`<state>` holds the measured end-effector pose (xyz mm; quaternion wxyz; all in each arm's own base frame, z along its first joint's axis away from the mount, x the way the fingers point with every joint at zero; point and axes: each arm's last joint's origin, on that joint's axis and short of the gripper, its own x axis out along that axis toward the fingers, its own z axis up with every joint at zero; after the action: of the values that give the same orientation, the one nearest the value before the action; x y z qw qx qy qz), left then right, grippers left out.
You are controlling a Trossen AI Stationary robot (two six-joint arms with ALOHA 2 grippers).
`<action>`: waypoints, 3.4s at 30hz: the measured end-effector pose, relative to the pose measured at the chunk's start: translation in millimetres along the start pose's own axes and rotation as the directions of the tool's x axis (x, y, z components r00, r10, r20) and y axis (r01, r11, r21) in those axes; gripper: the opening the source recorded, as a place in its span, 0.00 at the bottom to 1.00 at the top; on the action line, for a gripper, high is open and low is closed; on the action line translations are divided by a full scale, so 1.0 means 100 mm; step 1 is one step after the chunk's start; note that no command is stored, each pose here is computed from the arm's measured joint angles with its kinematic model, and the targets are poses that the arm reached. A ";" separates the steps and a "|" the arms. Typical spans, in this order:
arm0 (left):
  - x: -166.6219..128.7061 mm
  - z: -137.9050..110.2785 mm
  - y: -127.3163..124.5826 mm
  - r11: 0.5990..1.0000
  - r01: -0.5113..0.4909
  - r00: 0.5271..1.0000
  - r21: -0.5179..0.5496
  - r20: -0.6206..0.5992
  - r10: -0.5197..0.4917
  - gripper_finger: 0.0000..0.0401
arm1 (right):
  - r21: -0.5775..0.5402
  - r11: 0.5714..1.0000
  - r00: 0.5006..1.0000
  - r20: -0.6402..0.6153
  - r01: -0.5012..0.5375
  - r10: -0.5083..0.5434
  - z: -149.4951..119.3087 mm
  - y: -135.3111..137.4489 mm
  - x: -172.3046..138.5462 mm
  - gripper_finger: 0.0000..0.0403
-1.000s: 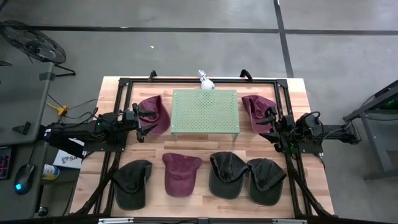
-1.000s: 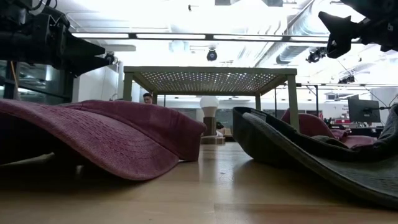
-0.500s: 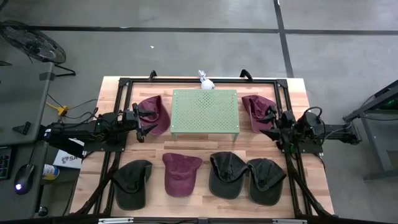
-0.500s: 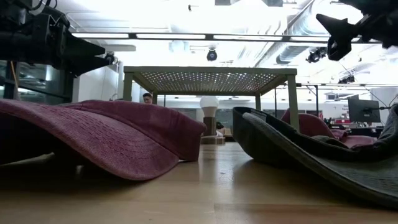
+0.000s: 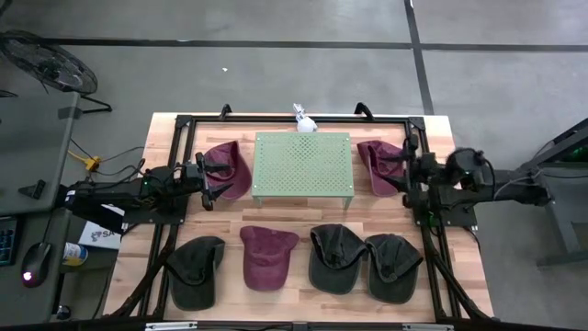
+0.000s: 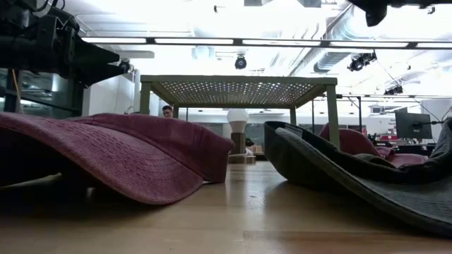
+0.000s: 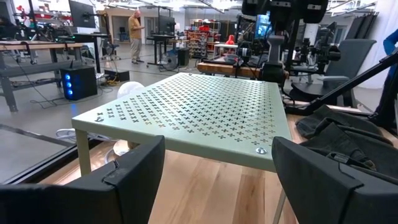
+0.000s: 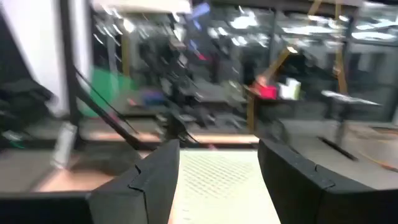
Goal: Pick & Place hat
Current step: Put the right red cap on the shelf
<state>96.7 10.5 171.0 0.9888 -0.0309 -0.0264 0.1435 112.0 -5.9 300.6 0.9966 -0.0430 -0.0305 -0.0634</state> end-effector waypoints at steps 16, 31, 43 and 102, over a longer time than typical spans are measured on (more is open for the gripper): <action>0.00 0.00 0.00 1.000 0.001 1.000 0.000 0.000 -0.001 0.73 | -0.254 0.952 0.718 -0.629 0.173 -0.298 -0.01 -0.01 0.82 0.53; 0.00 0.00 0.00 1.000 0.002 1.000 0.000 0.000 -0.002 0.73 | -0.357 0.894 0.658 -0.608 0.273 -0.444 -0.05 -0.07 0.85 0.53; 0.00 0.00 0.00 1.000 0.005 1.000 0.000 0.000 -0.005 0.73 | -0.223 0.680 0.296 -0.775 0.698 -0.558 -0.22 -0.39 0.42 0.54; 0.00 0.00 0.00 1.000 0.005 1.000 0.000 0.000 -0.005 0.73 | 0.087 0.566 0.267 -0.932 0.820 -0.243 -1.33 -0.26 0.44 0.52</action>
<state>96.8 10.4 171.0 0.9891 -0.0307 -0.0266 0.1412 160.0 -48.7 173.1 0.7411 0.3053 0.4283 -0.4173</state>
